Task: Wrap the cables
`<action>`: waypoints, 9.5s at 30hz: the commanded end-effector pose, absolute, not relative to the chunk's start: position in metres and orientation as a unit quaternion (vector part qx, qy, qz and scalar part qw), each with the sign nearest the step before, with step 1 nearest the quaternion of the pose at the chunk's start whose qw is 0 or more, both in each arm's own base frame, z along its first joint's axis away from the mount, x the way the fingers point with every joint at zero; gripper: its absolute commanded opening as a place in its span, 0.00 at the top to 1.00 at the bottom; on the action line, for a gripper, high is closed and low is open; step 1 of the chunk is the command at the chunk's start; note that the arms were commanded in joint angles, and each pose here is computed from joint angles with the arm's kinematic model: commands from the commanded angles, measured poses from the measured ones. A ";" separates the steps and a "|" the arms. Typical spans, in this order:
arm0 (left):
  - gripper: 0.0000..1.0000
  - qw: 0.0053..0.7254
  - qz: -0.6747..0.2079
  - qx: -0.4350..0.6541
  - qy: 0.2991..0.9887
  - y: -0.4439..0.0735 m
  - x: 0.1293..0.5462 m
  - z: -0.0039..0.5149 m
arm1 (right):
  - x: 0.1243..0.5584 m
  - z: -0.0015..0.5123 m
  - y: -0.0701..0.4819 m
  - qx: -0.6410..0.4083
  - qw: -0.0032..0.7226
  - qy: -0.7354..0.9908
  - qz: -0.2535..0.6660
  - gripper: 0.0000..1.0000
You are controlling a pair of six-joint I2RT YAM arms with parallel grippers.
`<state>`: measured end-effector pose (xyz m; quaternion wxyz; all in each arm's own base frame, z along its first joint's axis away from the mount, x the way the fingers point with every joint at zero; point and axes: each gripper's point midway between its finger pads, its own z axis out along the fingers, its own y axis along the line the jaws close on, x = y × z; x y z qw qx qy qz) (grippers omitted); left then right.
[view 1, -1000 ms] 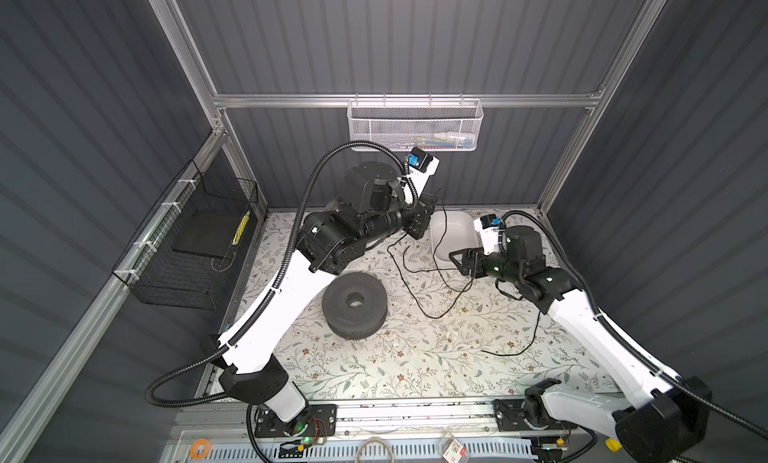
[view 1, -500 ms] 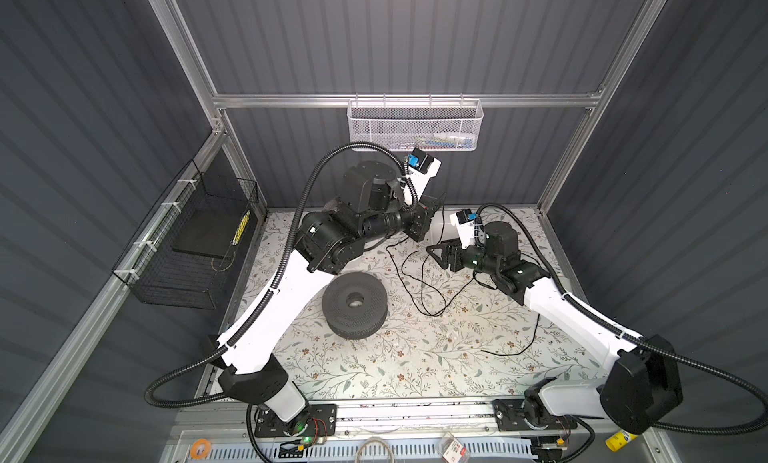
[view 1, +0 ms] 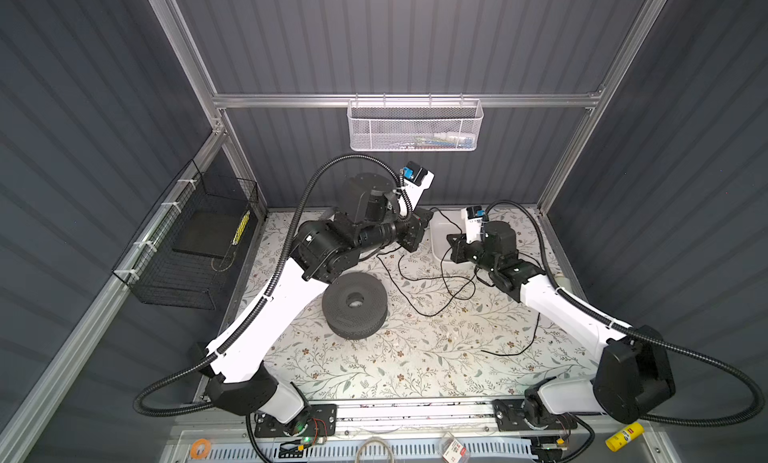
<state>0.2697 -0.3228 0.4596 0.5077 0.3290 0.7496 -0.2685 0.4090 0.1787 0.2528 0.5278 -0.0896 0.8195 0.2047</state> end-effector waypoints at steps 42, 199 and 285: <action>0.33 0.377 -0.326 0.521 0.693 -0.432 0.274 0.377 | 0.307 0.320 0.142 -0.110 0.474 0.844 0.226 1.00; 0.17 0.308 -0.316 0.558 0.702 -0.385 0.272 0.285 | 0.311 0.351 0.165 -0.087 0.453 0.775 0.432 1.00; 0.84 0.396 -0.464 0.386 0.692 -0.378 0.255 0.312 | 0.310 0.332 0.204 0.061 0.421 0.673 0.605 1.00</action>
